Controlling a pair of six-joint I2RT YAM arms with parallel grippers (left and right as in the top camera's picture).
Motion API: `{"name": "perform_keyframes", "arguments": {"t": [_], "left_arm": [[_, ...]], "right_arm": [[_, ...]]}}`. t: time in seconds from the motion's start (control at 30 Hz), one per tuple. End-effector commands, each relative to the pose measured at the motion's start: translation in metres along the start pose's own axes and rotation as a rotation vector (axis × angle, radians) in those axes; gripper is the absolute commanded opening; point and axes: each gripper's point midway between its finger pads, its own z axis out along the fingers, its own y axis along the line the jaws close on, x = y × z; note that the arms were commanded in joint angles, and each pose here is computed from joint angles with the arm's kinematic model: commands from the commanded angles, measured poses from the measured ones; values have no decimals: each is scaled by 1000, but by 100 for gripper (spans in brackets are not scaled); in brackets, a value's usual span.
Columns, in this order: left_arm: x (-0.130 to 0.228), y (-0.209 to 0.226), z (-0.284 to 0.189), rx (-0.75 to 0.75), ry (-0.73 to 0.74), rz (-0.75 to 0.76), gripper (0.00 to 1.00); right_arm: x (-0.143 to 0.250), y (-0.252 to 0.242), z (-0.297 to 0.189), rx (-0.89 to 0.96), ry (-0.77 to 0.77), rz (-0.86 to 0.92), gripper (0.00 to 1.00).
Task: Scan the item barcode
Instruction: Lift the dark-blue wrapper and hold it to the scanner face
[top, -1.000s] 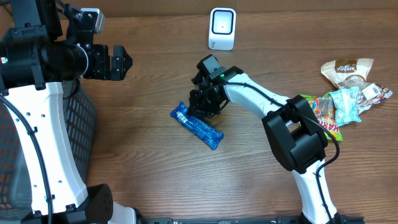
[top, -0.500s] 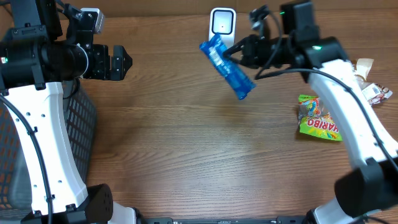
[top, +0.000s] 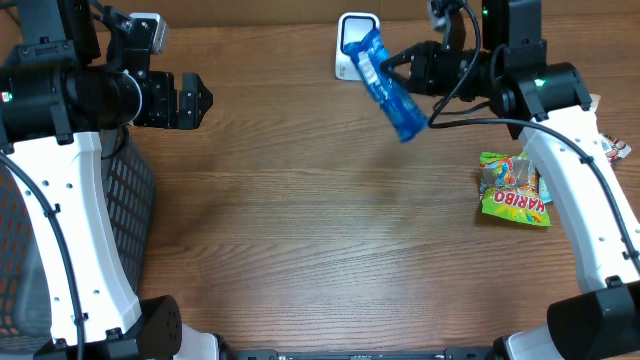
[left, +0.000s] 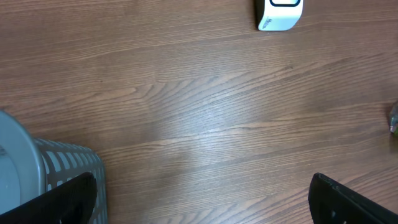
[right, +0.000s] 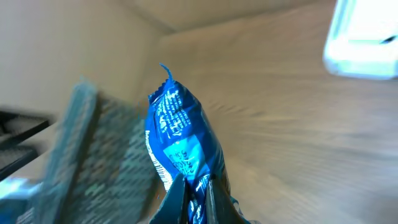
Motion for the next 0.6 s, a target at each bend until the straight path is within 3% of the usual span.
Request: {"name": "perform_keyframes", "arguments": {"t": [0.0,0.1,0.2,0.3,0.37,0.57], "left_arm": [[-4,-3,-3,9,-17,13,100],[-4,-3,-3,9,-17,13,100],[-4,-3,-3,9,-17,13,100],[-4,-3,-3,9,-17,13,100],[-4,-3,-3,9,-17,13,99],[-4,-3,-3,9,-17,13,99]], "right_arm": [[-28,-22,-2,318,-197,-80,4],[-53,-40,11,605,-377,-203,4],[-69,-45,28,763,-469,-354,4],[-87,-59,61,974,-545,-605,4],[-95,-78,94,1072,-532,-821,4],[-96,-121,142,1218,-446,-1185,4]]}}
